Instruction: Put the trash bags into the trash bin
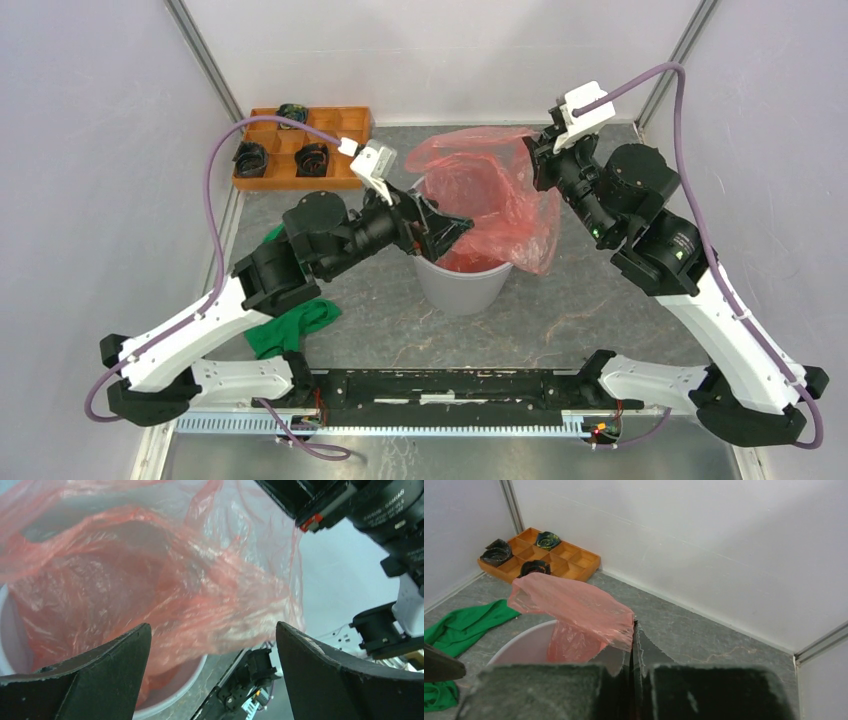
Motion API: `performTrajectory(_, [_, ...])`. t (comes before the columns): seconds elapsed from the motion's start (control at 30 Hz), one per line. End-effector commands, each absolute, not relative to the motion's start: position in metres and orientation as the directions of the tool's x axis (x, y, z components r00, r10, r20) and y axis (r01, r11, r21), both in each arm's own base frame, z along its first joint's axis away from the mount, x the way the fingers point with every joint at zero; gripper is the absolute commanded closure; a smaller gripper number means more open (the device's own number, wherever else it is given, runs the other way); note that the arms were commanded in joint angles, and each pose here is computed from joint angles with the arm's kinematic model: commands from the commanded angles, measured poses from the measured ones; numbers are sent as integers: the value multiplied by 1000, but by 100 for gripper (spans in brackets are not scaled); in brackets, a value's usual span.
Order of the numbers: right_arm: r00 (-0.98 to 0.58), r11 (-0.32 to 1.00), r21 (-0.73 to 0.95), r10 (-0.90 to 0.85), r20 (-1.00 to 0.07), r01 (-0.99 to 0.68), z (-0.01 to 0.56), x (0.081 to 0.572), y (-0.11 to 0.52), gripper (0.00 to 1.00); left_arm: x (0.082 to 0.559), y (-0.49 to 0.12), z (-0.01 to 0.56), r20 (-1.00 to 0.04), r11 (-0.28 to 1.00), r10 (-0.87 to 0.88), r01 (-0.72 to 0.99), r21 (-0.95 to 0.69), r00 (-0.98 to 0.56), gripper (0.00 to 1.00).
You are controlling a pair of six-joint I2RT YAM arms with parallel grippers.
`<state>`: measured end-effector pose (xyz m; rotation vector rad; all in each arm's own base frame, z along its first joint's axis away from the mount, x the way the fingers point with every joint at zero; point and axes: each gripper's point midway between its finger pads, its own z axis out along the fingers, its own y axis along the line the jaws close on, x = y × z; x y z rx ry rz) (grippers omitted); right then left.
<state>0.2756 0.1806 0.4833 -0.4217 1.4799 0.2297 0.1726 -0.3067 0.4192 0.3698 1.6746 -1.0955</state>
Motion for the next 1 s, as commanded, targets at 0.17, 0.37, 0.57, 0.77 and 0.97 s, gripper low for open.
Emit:
performTrajectory(0.17, [130, 896, -59, -1, -992, -441, 500, 271, 189, 100, 191, -358, 457, -727, 418, -415, 595, -686, -547, 3])
performTrajectory(0.37, [159, 898, -49, 24, -987, -438, 505, 267, 185, 99, 212, -384, 449, -627, 413, -469, 473, -779, -622, 17])
performTrajectory(0.57, [178, 896, -46, 38, -983, -441, 505, 261, 180, 100, 231, -381, 430, -589, 472, -518, 367, -802, -621, 21])
performTrajectory(0.77, [189, 890, -44, 47, -981, -454, 506, 258, 180, 99, 246, -390, 419, -587, 485, -484, 359, -797, -649, 31])
performTrajectory(0.97, [189, 891, -44, 47, -981, -452, 505, 259, 181, 99, 244, -405, 423, -658, 483, -394, 464, -742, -642, 40])
